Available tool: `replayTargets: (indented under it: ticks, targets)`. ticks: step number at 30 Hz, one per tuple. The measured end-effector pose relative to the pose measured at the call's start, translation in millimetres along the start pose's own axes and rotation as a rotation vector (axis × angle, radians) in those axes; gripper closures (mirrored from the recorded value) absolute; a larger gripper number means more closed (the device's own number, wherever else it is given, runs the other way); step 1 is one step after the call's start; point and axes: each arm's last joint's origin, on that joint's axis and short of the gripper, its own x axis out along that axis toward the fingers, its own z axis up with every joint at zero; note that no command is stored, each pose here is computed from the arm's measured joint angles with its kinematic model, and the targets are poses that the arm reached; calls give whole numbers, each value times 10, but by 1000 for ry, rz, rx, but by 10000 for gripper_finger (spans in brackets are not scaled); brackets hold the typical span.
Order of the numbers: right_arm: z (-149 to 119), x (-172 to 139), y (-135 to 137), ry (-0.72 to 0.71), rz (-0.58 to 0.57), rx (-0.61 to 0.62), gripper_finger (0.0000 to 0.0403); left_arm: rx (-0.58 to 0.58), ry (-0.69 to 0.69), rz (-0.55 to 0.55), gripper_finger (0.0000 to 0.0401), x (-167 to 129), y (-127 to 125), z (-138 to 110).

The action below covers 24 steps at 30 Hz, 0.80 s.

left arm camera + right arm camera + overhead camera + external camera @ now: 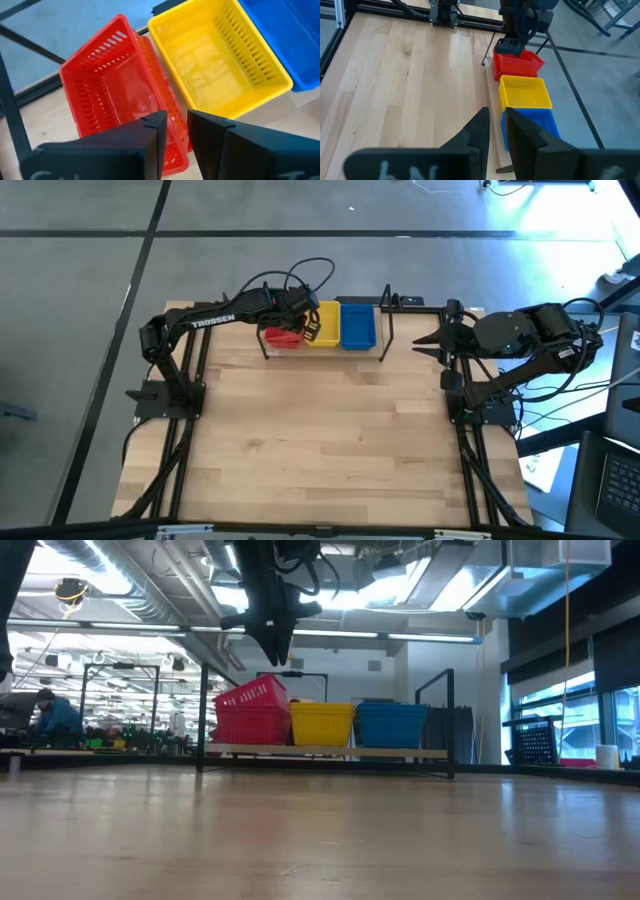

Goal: Stack baskets on shelf by color
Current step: Stack the red bin on the red bin on the shelf

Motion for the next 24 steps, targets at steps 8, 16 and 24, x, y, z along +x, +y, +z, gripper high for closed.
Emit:
replayTargets:
  ticks: [8,16,24]
  targets:
    - [2,0,0,-2,0,6,343,86,4,4,395,21,43,28]
    - [16,0,0,-15,0,12,343,78,53,-33,400,183,151,107]
    - [28,0,0,-27,0,20,343,121,51,-61,401,302,110,124]
